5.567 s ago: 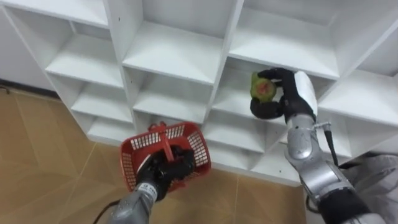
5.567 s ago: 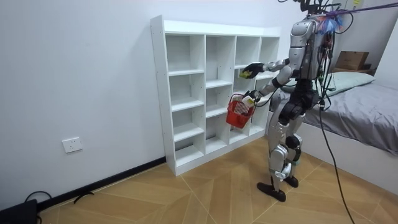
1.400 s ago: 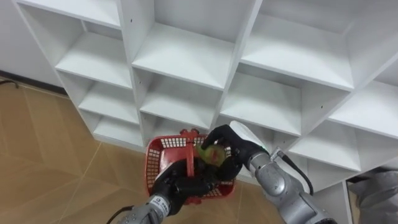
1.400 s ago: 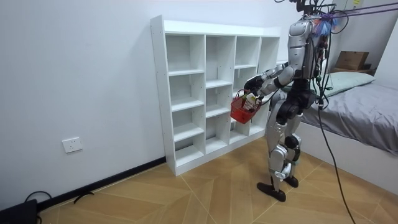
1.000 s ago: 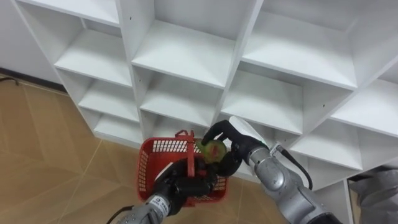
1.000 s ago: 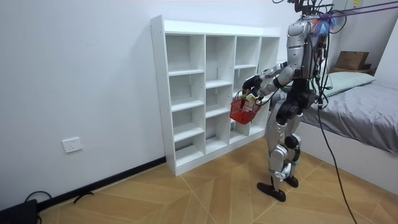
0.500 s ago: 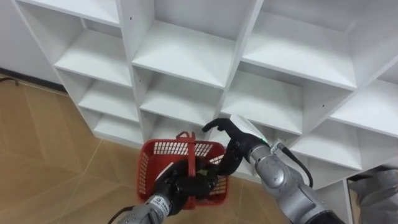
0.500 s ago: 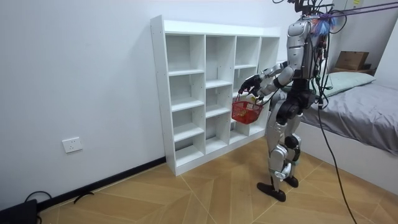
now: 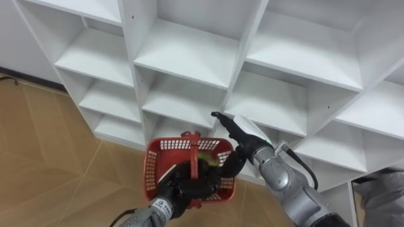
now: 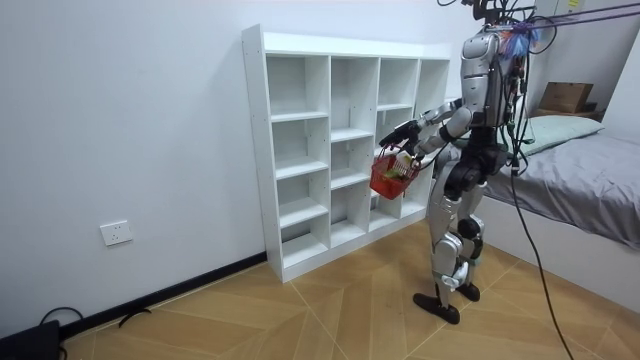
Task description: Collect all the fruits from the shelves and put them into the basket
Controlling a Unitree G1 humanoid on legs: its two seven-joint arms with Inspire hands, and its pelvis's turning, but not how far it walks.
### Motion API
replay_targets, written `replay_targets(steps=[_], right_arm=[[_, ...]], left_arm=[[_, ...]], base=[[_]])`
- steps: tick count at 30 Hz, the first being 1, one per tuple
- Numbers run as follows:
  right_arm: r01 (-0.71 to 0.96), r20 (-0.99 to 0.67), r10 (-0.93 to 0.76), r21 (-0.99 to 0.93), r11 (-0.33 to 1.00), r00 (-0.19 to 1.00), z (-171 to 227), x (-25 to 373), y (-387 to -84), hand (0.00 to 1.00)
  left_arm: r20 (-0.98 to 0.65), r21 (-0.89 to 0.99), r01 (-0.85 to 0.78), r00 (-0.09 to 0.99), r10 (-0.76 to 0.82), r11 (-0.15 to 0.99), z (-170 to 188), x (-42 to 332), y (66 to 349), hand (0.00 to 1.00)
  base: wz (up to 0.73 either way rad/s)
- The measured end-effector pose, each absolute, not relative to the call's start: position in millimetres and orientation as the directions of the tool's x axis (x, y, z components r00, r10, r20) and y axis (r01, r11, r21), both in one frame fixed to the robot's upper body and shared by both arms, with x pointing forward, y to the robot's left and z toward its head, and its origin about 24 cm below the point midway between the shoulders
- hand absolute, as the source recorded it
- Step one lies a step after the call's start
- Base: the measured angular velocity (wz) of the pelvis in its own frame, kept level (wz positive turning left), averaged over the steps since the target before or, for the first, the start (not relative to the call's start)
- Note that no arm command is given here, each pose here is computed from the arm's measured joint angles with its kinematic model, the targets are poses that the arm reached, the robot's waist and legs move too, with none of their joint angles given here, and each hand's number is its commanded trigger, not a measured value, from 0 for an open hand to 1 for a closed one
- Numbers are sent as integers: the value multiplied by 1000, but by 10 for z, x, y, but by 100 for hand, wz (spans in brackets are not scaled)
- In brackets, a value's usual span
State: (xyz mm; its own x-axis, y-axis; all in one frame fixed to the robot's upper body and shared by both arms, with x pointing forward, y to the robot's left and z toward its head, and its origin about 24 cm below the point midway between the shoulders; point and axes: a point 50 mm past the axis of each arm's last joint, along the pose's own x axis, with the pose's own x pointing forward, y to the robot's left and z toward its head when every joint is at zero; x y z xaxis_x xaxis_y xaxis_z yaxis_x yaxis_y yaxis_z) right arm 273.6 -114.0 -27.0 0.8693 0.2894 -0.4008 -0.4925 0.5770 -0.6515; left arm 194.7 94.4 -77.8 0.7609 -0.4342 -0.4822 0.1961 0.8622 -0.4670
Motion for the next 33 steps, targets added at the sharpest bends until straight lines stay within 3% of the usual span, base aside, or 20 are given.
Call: replay_targets(steps=[3, 9, 16, 23, 33], right_arm=[[-489, -402, 285, -631, 602, 870, -278, 2728, -1154, 0], [-371, -339, 216, -506, 779, 915, -253, 2659, -1325, 0], [-128, -402, -20, -339, 932, 915, -532, 2267, -1818, 0], [187, -527, -245, -161, 969, 814, -833, 1890, -2190, 0], [407, -738, -372, -144, 902, 563, -1314, 1251, -2442, 0]], left_arm=[[-487, -463, 185, 764, -424, 867, -786, 1944, 971, 100], [-529, -433, 89, 781, -333, 897, -851, 1882, 1199, 100], [-637, -305, -90, 760, -132, 948, -1017, 1651, 1687, 100], [-732, -165, -298, 676, 86, 940, -1229, 1431, 1988, 100], [-839, 36, -401, 485, 245, 915, -1479, 936, 2183, 100]], base=[[0], [0], [-1], [-11], [-3]])
